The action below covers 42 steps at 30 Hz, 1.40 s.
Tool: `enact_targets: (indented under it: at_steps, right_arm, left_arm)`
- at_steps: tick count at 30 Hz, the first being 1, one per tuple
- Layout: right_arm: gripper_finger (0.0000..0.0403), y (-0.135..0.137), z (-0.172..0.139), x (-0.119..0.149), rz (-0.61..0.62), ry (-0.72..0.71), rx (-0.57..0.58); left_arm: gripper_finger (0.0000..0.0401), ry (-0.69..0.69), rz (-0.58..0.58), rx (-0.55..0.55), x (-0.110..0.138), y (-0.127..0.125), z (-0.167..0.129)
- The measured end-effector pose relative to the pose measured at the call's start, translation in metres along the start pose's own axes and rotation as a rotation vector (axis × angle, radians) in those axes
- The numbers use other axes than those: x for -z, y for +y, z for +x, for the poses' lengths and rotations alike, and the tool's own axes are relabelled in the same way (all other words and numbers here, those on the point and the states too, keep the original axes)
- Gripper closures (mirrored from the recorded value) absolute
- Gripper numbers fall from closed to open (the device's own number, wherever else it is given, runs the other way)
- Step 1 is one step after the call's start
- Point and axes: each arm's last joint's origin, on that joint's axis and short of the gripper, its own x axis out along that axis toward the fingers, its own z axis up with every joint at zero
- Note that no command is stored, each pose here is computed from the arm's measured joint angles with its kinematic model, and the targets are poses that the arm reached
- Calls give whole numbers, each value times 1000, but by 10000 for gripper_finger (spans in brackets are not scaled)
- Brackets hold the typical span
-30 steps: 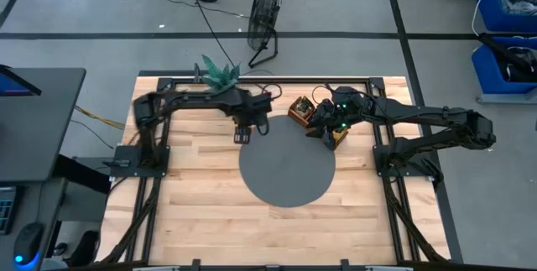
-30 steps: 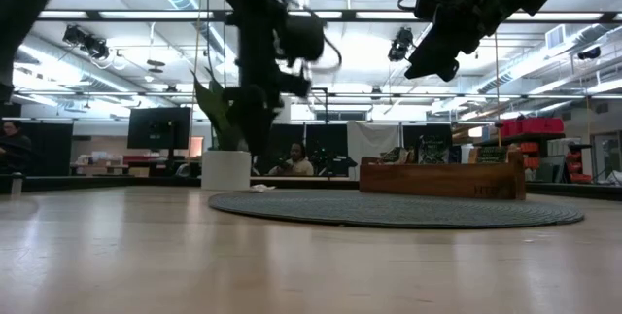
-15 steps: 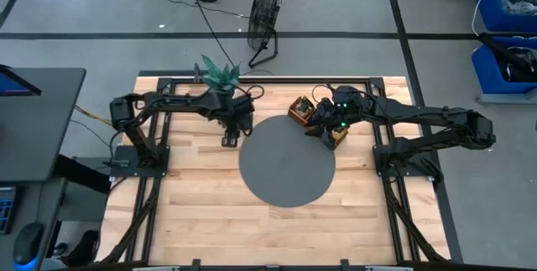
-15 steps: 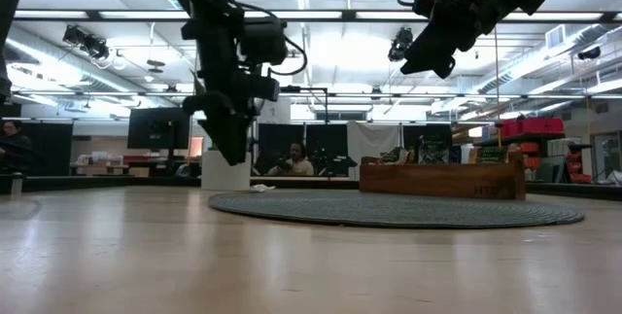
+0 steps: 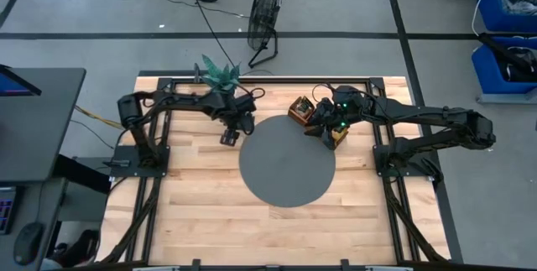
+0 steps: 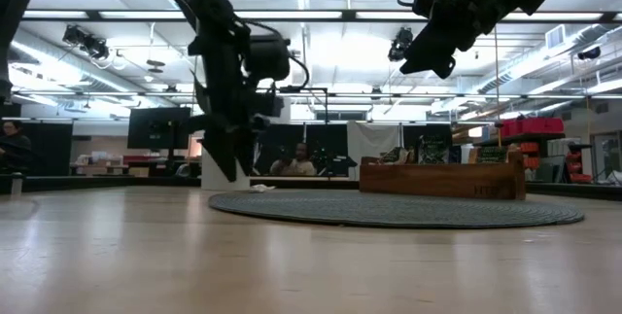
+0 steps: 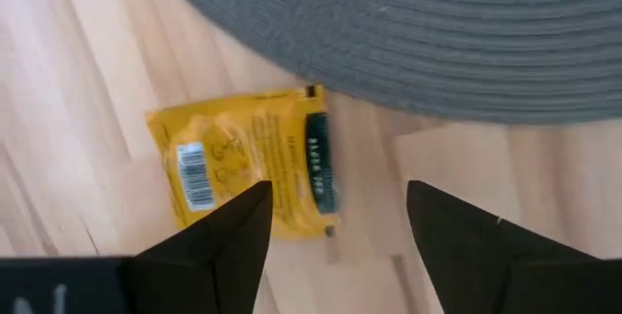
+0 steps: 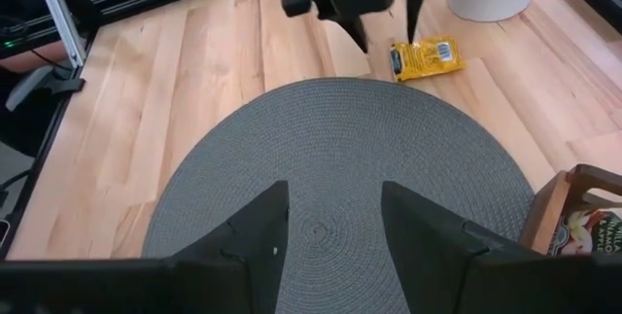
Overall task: Pick & Place Tea
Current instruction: Put the yellow tea bag into the right section of the wooden organizer
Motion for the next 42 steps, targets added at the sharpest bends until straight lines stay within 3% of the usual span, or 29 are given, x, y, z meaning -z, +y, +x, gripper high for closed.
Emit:
enact_targets:
  at_steps: [18, 36, 42]
  right_arm:
    - [229, 0, 0, -1, 17, -5, -1]
    - [229, 0, 0, 0, 17, -5, -1]
    - [229, 0, 0, -1, 12, -5, -1]
  left_arm:
    - [172, 59, -76, 31, 10, 10, 28]
    - [387, 98, -162, 116, 14, 4, 35]
    - [398, 94, -228, 94, 10, 6, 26]
